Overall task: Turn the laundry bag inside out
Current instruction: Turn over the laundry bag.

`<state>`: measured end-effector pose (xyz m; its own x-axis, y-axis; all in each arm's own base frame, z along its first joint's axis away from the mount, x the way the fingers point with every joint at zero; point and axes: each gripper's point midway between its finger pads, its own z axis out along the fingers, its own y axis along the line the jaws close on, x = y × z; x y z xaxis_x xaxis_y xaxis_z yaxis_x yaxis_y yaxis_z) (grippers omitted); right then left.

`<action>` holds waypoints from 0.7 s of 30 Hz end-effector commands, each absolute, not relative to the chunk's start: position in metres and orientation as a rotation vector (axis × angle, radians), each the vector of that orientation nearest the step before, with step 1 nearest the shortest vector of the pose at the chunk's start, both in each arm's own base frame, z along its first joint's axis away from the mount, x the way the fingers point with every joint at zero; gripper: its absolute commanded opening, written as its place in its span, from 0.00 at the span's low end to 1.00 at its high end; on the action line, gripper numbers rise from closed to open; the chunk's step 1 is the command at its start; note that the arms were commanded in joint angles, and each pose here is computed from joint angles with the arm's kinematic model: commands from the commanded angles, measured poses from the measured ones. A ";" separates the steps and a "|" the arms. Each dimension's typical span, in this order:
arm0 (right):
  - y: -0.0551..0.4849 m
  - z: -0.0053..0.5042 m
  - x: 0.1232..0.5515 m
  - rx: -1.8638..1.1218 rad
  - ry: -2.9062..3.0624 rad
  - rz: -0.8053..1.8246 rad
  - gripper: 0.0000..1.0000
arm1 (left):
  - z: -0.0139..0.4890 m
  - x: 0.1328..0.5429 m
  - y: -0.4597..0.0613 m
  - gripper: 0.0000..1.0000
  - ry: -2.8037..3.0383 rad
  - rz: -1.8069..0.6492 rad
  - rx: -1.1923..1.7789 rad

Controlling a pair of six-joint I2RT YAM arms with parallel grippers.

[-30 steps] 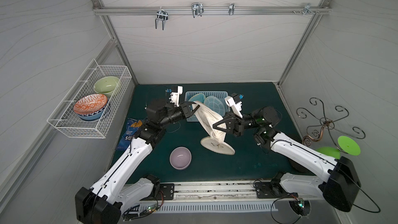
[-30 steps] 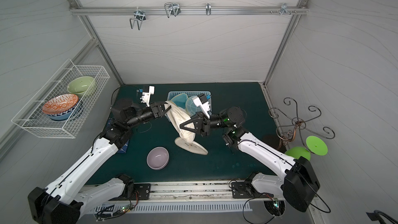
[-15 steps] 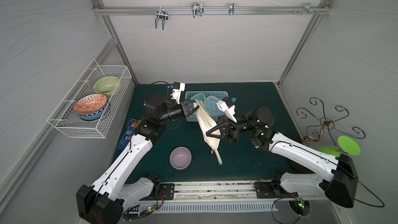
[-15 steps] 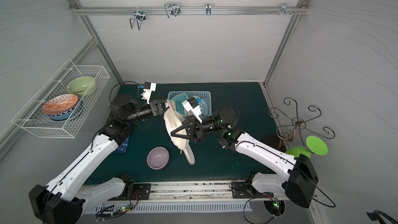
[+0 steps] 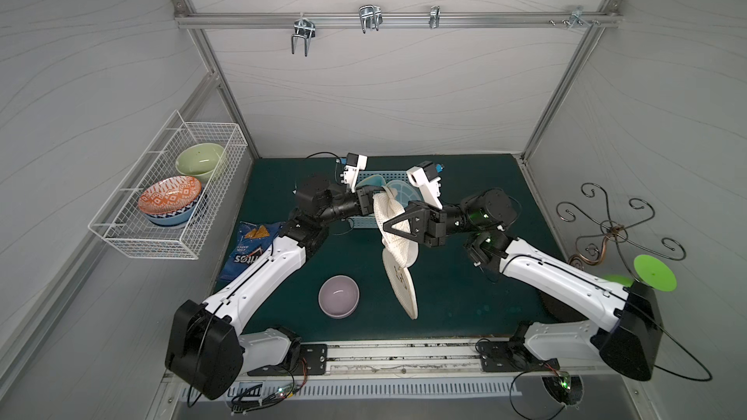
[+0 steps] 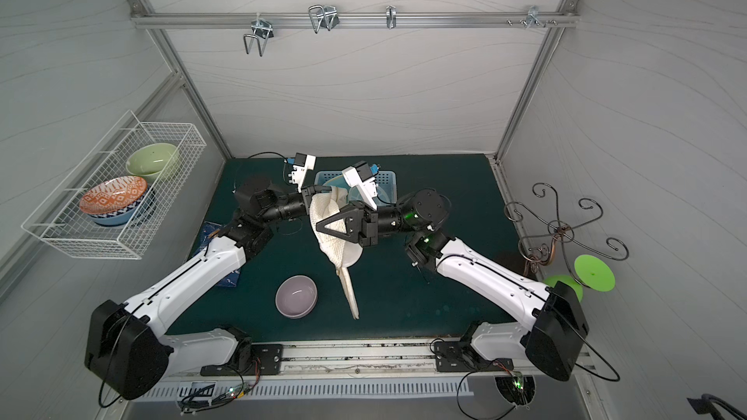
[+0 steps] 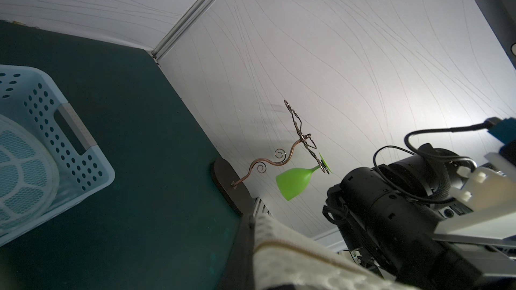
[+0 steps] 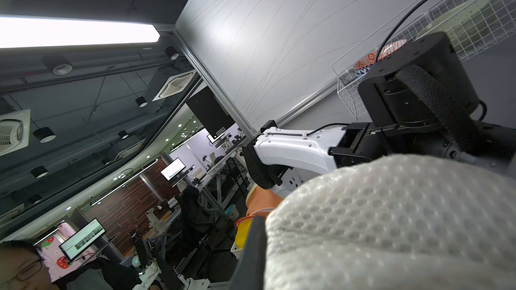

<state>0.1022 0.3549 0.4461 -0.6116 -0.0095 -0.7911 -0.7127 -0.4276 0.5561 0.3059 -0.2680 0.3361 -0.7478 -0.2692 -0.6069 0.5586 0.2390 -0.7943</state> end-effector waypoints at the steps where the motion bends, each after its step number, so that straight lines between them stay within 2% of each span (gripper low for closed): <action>1: 0.313 0.475 0.054 -1.250 1.030 1.948 0.00 | 0.289 0.332 -0.250 0.00 1.988 -1.487 0.017; 4: 0.311 0.449 0.085 -1.147 1.203 1.901 0.00 | 0.309 0.303 -0.230 0.01 2.025 -1.280 0.114; 6: 0.304 0.433 0.103 -1.068 1.308 1.839 0.00 | 0.314 0.291 -0.210 0.28 2.047 -1.166 0.075; 8: 0.299 0.423 0.107 -1.052 1.359 1.800 0.00 | 0.317 0.280 -0.197 0.36 2.064 -1.096 0.063; 14: 0.293 0.410 0.128 -0.964 1.498 1.760 0.00 | 0.313 0.259 -0.158 0.45 2.139 -0.863 -0.008; 19: 0.299 0.397 0.146 -0.889 1.608 1.725 0.00 | 0.336 0.239 -0.143 0.46 2.070 -0.800 0.044; 21: 0.302 0.391 0.152 -0.877 1.642 1.707 0.00 | 0.344 0.236 -0.148 0.47 2.056 -0.858 0.053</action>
<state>0.1439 0.3034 0.3849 -0.6163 -0.0364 -0.7867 -0.7817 -0.0928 0.6167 0.2363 -0.1604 0.3236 -0.6637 -0.2621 -0.7005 0.3372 0.7312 -0.5930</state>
